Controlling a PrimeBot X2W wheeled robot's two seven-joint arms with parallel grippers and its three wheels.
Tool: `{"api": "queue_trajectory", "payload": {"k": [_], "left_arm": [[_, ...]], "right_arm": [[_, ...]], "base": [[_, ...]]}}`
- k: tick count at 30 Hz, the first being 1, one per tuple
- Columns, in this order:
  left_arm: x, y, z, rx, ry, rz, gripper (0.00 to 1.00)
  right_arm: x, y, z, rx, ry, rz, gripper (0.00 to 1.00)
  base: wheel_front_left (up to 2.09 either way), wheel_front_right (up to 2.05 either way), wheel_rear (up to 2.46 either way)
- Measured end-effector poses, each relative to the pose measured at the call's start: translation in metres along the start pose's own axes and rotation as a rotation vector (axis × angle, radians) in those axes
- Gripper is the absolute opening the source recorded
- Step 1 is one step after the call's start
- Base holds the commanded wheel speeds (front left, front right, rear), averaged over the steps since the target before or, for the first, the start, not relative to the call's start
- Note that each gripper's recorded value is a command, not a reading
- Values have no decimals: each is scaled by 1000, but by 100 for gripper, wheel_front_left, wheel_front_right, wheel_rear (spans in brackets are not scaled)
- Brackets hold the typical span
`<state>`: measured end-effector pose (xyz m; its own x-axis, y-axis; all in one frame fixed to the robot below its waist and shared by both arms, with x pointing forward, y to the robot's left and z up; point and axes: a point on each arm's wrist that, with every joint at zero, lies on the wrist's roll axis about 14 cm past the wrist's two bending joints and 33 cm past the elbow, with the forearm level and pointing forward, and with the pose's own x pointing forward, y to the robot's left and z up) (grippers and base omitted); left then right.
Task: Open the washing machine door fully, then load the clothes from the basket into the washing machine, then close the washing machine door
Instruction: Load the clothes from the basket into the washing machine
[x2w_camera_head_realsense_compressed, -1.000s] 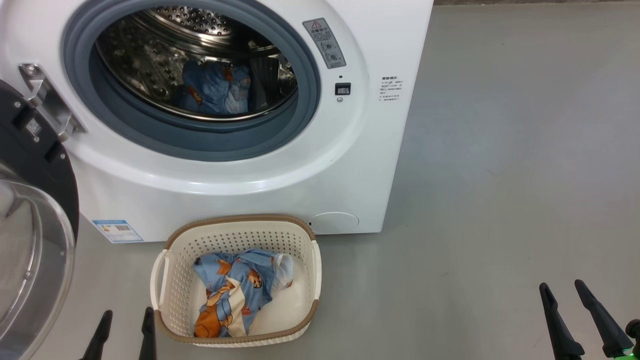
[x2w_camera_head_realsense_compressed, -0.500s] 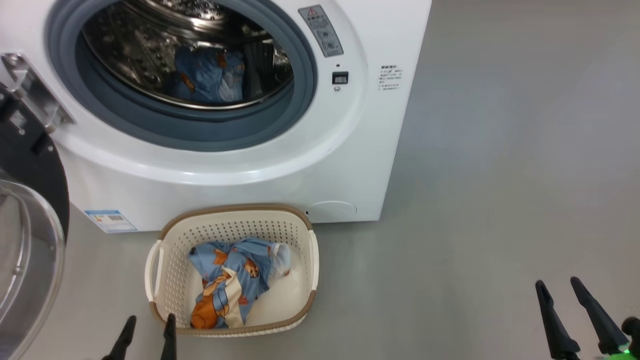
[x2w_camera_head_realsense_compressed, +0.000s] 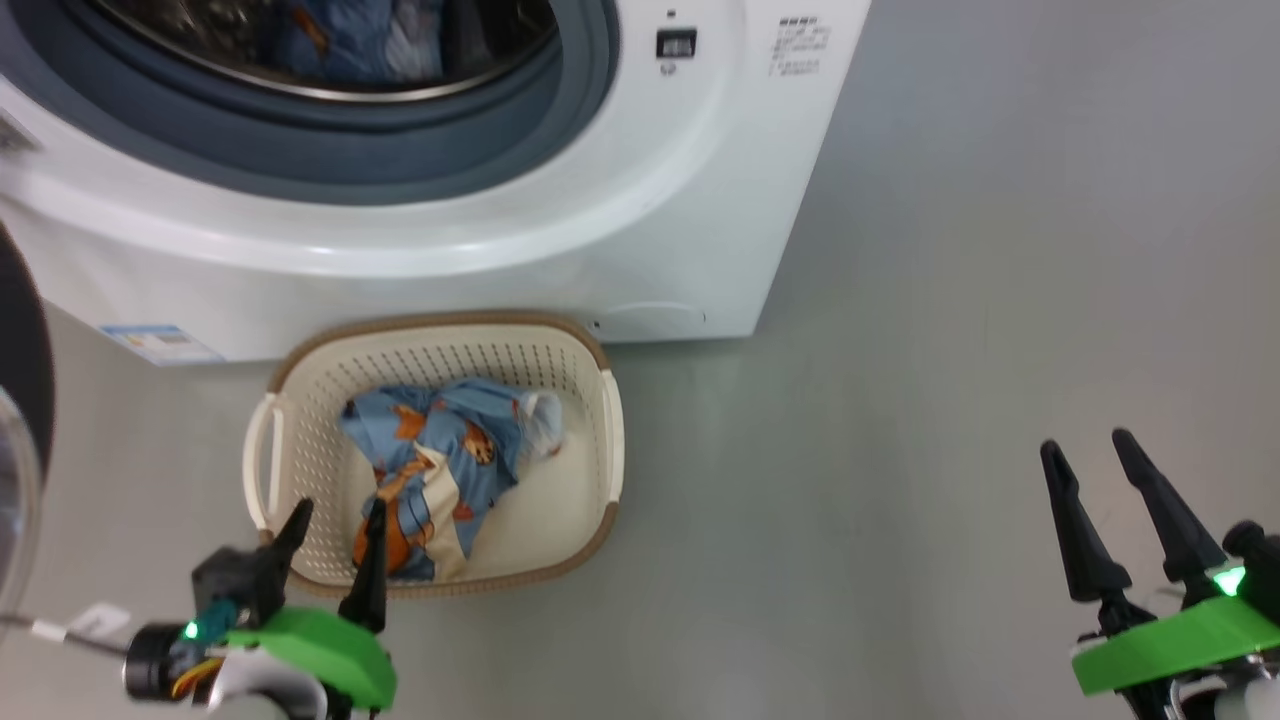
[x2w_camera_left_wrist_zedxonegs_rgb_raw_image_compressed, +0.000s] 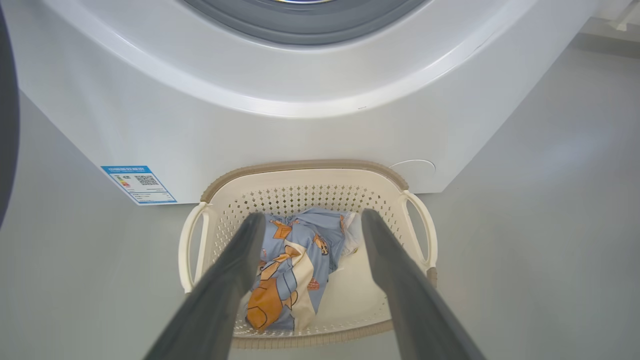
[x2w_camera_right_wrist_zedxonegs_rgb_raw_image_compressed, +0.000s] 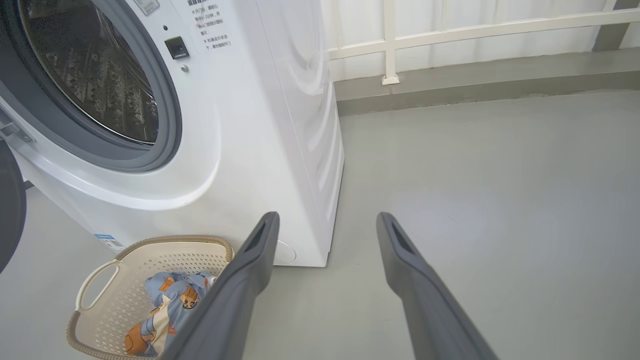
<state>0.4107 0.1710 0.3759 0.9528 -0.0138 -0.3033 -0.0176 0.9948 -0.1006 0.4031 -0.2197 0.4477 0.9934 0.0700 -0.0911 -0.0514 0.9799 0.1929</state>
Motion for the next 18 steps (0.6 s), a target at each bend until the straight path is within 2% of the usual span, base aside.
{"api": "queue_trajectory", "payload": {"k": [10, 18], "left_arm": [[73, -19, -52, 63, 188, -83, 100], [111, -18, -98, 106, 333, -114, 100]], "right_arm": [[51, 5, -24, 6, 32, 37, 100], [71, -3, -54, 4, 88, 34, 100]], "base": [[0, 0, 0], [0, 0, 0]]}}
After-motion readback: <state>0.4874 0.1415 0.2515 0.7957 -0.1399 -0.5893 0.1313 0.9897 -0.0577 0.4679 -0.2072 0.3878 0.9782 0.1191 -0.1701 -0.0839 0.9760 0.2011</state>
